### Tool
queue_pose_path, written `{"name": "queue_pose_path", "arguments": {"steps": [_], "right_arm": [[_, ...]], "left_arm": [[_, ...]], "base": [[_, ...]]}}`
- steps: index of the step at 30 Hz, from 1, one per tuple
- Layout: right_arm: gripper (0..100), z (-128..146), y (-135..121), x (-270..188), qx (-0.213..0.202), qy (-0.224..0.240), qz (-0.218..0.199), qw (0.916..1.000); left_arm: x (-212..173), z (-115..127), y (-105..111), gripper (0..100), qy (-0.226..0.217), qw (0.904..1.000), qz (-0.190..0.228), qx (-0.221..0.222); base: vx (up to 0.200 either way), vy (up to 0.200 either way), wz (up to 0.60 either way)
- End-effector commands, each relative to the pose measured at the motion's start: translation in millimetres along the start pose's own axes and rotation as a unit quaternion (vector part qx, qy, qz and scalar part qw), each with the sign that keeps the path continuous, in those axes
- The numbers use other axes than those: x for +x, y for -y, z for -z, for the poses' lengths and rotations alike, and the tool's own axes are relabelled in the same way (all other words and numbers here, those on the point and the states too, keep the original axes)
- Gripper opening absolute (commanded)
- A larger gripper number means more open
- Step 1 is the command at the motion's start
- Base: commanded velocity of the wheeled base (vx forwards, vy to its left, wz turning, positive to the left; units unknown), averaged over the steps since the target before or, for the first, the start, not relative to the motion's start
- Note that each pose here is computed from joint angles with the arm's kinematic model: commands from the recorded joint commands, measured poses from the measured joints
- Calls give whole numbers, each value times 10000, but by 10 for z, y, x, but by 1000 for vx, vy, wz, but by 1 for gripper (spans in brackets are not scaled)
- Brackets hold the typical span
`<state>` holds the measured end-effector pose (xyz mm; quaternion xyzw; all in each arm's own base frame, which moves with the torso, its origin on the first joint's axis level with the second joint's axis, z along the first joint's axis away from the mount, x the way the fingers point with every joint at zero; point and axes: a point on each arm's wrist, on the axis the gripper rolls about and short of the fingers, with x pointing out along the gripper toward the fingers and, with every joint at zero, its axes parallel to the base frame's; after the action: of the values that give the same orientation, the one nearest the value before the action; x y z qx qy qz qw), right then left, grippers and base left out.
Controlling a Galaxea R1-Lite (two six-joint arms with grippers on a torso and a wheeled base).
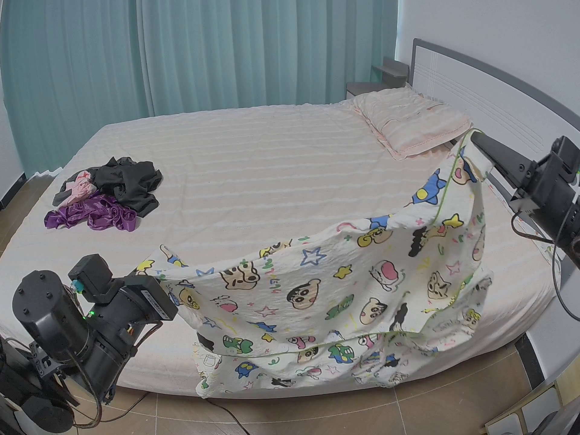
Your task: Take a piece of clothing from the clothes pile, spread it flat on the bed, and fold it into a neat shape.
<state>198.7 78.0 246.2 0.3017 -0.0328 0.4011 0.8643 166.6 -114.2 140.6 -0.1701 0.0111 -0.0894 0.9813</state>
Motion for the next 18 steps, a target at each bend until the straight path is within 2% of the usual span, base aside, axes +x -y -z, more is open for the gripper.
{"name": "queue_pose_path", "arguments": {"steps": [1, 2, 11, 18], "right_arm": [[0, 79, 372, 306, 111, -177, 348, 9992], [0, 76, 402, 336, 110, -175, 365, 9991], [0, 99, 587, 451, 131, -184, 537, 9983], [0, 26, 697, 533, 59, -54, 600, 9982]], "left_arm": [[230, 107, -94, 0, -132, 9991, -411, 23], [268, 117, -88, 0, -132, 9990, -428, -13], [715, 156, -2, 0, 61, 9985, -521, -135], [1040, 180, -34, 0, 205, 9972, -712, -134]], "base": [[0, 0, 0], [0, 0, 0], [200, 0, 0], [200, 0, 0]]}}
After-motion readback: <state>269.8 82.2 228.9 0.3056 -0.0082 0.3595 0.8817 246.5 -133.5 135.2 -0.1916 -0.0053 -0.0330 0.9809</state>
